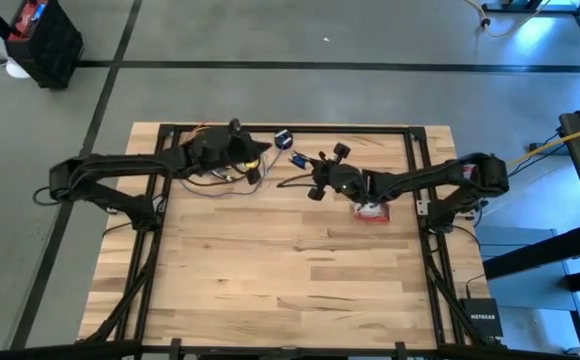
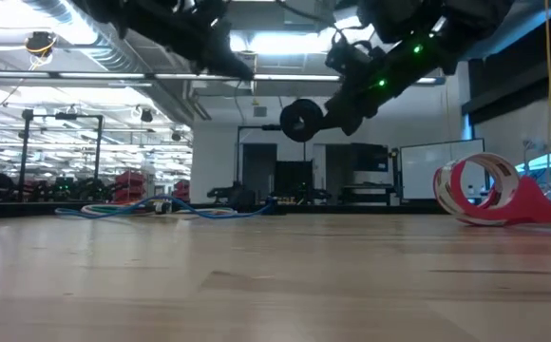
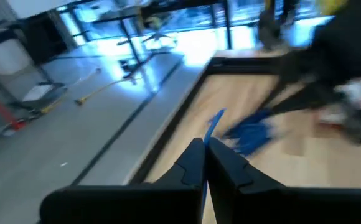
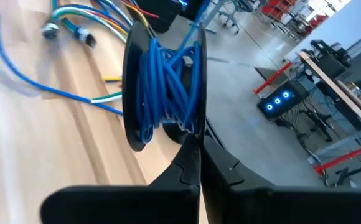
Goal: Coil cords
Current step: Coil the blue wire onto the spool
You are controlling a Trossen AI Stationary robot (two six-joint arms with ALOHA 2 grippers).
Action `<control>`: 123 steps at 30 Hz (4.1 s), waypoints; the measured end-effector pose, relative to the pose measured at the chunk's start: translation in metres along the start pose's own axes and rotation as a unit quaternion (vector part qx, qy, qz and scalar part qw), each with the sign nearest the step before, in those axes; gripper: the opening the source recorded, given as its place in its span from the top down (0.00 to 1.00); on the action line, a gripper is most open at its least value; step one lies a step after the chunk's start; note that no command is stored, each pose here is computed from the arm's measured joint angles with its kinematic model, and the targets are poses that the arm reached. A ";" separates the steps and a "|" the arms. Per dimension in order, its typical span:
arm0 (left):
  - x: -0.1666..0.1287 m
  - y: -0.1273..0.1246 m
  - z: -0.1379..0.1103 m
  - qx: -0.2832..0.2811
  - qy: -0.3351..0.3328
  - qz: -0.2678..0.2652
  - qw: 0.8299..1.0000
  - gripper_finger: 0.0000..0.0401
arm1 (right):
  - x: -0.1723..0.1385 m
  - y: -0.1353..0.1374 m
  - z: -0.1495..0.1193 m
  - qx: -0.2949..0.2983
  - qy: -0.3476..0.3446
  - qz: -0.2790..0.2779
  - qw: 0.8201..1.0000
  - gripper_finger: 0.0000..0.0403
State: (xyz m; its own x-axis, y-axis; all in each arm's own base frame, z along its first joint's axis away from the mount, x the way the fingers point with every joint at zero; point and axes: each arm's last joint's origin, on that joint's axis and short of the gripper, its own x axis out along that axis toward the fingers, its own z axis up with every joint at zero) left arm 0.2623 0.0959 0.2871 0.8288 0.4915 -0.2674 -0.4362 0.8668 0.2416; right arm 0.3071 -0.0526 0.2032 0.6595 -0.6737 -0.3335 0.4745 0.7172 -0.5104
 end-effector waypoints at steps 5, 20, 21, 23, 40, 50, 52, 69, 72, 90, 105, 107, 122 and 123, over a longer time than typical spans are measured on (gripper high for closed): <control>0.004 -0.022 0.000 -0.008 -0.007 -0.041 0.999 1.00 | 0.009 -0.006 0.000 0.037 -0.013 -0.019 0.999 1.00; 0.050 -0.081 -0.016 -0.008 -0.068 -0.091 0.993 1.00 | 0.012 -0.012 0.011 0.117 -0.092 0.047 0.988 1.00; 0.054 -0.083 -0.019 -0.006 -0.059 -0.092 0.994 1.00 | 0.012 -0.012 0.013 0.121 -0.101 0.050 0.986 1.00; 0.062 -0.086 -0.024 -0.002 -0.046 -0.093 0.995 1.00 | 0.010 -0.014 0.016 0.127 -0.116 0.054 0.984 1.00; 0.075 -0.070 -0.038 0.060 0.022 -0.043 0.997 0.99 | -0.034 -0.043 0.035 0.129 -0.142 0.102 0.976 1.00; 0.076 -0.066 -0.037 0.075 0.016 -0.034 0.996 0.96 | -0.044 -0.051 0.038 0.127 -0.151 0.107 0.975 1.00; 0.077 -0.066 -0.043 0.079 0.038 -0.038 0.995 0.92 | -0.046 -0.054 0.043 0.134 -0.167 0.106 0.971 1.00; 0.084 -0.071 -0.049 0.070 0.031 -0.117 0.990 0.71 | -0.045 -0.052 0.040 0.118 -0.160 0.111 0.974 1.00; 0.091 -0.075 -0.057 0.071 0.031 -0.125 0.989 0.71 | -0.045 -0.052 0.040 0.118 -0.160 0.111 0.974 1.00; 0.103 -0.069 -0.065 -0.035 0.028 -0.139 0.989 0.71 | -0.044 -0.051 0.040 0.114 -0.159 0.111 0.974 1.00; 0.118 -0.071 -0.073 -0.059 -0.018 -0.141 0.988 0.71 | -0.045 -0.052 0.041 0.107 -0.165 0.108 0.975 1.00; 0.120 -0.070 -0.076 -0.057 -0.022 -0.138 0.989 0.71 | -0.045 -0.052 0.041 0.107 -0.164 0.108 0.975 1.00; 0.123 -0.055 -0.079 0.015 -0.007 -0.033 0.999 0.98 | -0.046 -0.050 0.042 0.104 -0.170 0.115 0.973 1.00; 0.124 -0.052 -0.080 0.020 0.002 -0.021 1.000 0.99 | -0.047 -0.049 0.042 0.102 -0.172 0.117 0.973 1.00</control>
State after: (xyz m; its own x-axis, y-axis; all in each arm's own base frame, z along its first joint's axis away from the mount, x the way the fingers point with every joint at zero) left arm 0.3594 0.1183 0.1667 0.8445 0.4557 -0.2813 -0.3871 0.8824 0.2674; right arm 0.2777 -0.0483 0.2772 0.9024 -0.4141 -0.1193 0.3711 0.8874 -0.2736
